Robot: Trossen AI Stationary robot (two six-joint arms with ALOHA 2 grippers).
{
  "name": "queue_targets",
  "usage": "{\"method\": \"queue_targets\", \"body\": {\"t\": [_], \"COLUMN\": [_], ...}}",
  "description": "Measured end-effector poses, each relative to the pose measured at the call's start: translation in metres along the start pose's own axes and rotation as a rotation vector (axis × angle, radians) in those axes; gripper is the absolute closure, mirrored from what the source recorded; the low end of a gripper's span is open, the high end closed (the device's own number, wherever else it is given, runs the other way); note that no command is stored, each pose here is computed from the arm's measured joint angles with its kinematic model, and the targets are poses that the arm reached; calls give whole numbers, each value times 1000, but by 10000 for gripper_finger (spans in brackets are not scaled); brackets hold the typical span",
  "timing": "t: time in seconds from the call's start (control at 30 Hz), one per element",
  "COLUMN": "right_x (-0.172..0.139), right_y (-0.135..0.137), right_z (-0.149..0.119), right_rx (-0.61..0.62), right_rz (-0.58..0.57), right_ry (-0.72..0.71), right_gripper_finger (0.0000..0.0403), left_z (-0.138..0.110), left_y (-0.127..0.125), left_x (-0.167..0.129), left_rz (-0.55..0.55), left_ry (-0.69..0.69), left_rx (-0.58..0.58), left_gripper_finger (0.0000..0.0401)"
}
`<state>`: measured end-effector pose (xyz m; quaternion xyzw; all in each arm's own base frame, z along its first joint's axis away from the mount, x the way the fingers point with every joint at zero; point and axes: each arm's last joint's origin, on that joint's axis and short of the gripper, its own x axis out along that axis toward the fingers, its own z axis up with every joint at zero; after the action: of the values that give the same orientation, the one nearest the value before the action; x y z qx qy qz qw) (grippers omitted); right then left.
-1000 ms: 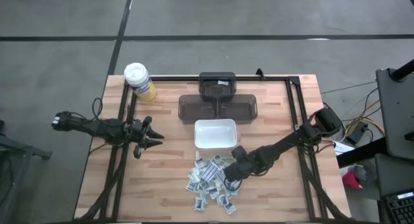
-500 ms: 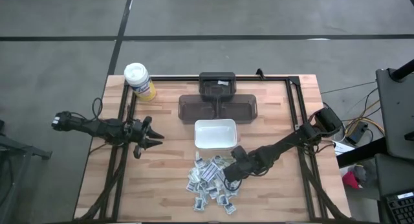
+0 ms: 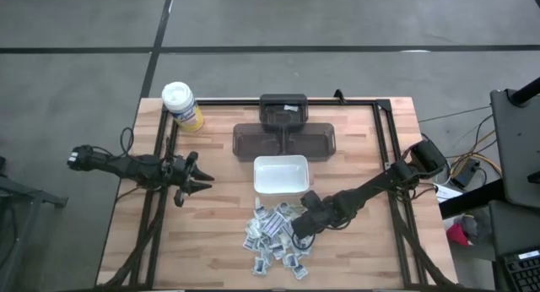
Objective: Pick & Place First Aid Supplies
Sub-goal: Put the green bandage into the top black bin
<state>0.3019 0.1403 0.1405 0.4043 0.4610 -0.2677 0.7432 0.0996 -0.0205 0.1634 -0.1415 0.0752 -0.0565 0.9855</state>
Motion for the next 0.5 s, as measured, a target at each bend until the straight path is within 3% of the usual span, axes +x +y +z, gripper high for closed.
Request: {"method": "queue_targets", "body": {"t": [0.5], "right_x": [-2], "right_y": [-3], "right_z": [0], "right_rx": [-6], "right_rz": [-30], "right_ry": [0], "right_gripper_finger": [394], "left_z": [0], "left_y": [0], "left_x": [0], "left_rz": [0], "left_ry": [0], "left_rx": [0], "left_gripper_finger": [286]}}
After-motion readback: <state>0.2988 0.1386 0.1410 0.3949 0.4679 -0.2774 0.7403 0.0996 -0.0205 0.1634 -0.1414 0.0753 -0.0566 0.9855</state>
